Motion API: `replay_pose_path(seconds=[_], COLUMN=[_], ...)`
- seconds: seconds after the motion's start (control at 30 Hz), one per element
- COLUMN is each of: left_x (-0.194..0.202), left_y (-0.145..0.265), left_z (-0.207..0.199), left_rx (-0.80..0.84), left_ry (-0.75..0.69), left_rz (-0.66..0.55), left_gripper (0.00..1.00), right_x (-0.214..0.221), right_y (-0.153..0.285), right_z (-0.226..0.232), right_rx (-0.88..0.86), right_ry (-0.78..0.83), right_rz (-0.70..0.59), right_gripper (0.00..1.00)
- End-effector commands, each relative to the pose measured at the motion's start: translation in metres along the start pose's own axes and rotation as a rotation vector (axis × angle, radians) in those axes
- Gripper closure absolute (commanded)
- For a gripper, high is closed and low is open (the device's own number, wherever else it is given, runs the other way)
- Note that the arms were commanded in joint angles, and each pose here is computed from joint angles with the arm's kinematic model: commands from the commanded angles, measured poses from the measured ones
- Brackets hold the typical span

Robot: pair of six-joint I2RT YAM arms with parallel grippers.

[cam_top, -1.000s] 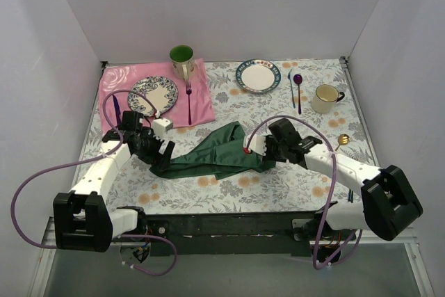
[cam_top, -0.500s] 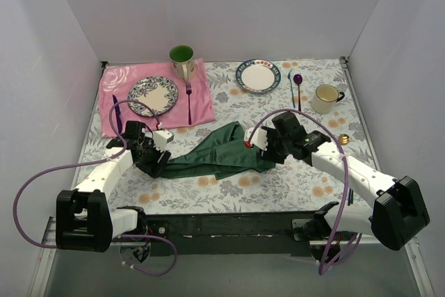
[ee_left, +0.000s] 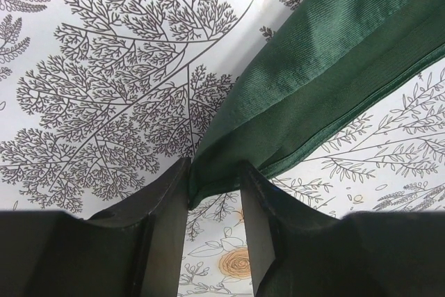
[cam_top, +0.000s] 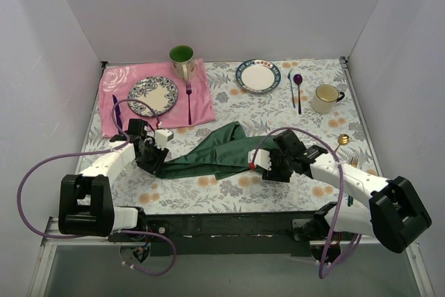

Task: Fold the napkin into a case and place the utensils inside
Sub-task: Pick up the crumpled napkin from the center of the board.

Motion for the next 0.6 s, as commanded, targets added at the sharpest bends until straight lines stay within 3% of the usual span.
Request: replay_pose_path(seconds=[0.0, 0.17, 0.27, 0.3, 0.33, 0.4, 0.43, 0.47, 0.57], left_x=[-0.016, -0.015, -0.013, -0.013, -0.013, -0.015, -0.015, -0.016, -0.023], left_y=[0.007, 0.007, 0.007, 0.007, 0.006, 0.006, 0.006, 0.006, 0.01], left_z=[0.003, 0.002, 0.003, 0.003, 0.005, 0.006, 0.007, 0.008, 0.009], left_rx=[-0.004, -0.005, -0.009, -0.012, -0.021, -0.024, -0.028, -0.033, -0.028], left_ry=[0.007, 0.015, 0.018, 0.02, 0.021, 0.02, 0.02, 0.021, 0.019], left_rz=[-0.05, -0.049, -0.041, -0.039, -0.037, -0.033, -0.033, -0.033, -0.045], left_gripper=[0.67, 0.67, 0.69, 0.7, 0.71, 0.74, 0.76, 0.79, 0.82], right_x=[-0.011, -0.004, 0.004, 0.006, 0.008, 0.012, 0.011, 0.011, 0.004], right_y=[-0.01, -0.027, -0.035, -0.036, -0.038, -0.038, -0.037, -0.036, -0.023], right_z=[-0.009, -0.019, -0.023, -0.023, -0.022, -0.022, -0.021, -0.022, -0.026], right_rx=[0.009, 0.082, 0.125, 0.125, 0.121, 0.116, 0.114, 0.113, 0.117], right_ry=[0.012, 0.018, 0.028, 0.043, 0.051, 0.058, 0.059, 0.058, 0.05], right_rz=[-0.041, -0.03, -0.001, 0.009, 0.018, 0.038, 0.037, 0.036, 0.028], right_gripper=[0.35, 0.36, 0.42, 0.46, 0.6, 0.74, 0.9, 0.98, 0.99])
Point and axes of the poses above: each gripper's point midway between its finger pads, its own y axis back along the fingers, its own z axis along the line the jaws close on, x = y × z, the point moved 3 cm from there along y, back along the fingers
